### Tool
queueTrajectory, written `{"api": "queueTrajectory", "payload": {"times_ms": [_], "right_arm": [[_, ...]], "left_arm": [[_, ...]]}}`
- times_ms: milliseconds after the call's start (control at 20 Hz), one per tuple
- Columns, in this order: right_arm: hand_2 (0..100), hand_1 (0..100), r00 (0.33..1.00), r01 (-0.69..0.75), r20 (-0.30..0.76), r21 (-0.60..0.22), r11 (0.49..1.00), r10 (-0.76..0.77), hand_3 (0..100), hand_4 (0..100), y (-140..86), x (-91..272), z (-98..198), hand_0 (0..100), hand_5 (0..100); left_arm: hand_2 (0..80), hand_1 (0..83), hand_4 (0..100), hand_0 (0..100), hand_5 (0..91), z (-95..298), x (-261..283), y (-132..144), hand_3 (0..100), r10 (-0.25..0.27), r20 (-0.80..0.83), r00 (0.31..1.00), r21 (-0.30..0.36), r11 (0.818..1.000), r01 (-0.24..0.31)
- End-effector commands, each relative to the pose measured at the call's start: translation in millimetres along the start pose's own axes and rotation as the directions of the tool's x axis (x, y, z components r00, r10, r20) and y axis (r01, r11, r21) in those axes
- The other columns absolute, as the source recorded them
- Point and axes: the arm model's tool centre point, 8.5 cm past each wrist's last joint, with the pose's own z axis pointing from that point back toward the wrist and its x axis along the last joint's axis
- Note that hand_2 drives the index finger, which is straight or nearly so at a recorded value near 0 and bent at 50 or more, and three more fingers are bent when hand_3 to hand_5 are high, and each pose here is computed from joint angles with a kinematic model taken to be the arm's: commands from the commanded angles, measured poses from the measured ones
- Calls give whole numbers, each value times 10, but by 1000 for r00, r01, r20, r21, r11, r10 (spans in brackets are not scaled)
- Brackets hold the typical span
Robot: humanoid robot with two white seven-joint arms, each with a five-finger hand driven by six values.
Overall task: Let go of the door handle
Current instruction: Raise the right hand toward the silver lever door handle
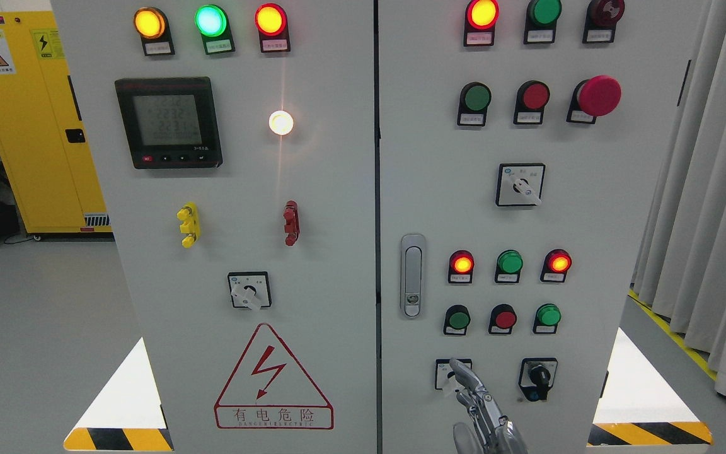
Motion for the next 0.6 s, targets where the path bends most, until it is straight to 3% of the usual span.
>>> {"api": "queueTrajectory", "payload": {"times_ms": [0, 351, 451, 551], "right_arm": [[0, 144, 999, 17, 39, -27, 999, -16, 0, 0, 9, 107, -102, 428, 0], [0, 146, 999, 3, 36, -24, 1000, -3, 0, 0, 6, 102, -96, 417, 0], [0, 249, 999, -31, 32, -20, 999, 31, 0, 0, 19, 98, -93, 307, 0], [0, 304, 988, -156, -3, -22, 988, 156, 0, 0, 22, 68, -96, 291, 0]], "left_arm": [[0, 556, 0, 120, 0, -3, 42, -7, 0, 1, 12, 1000, -2, 1000, -1], [0, 556, 0, 120, 0, -3, 42, -7, 0, 0, 12, 1000, -2, 1000, 0], [0, 556, 0, 120, 0, -3, 42, -7, 0, 1, 12, 1000, -2, 1000, -1], [0, 556, 0, 120, 0, -3, 42, -7, 0, 1, 12, 1000, -2, 1000, -1]]}}
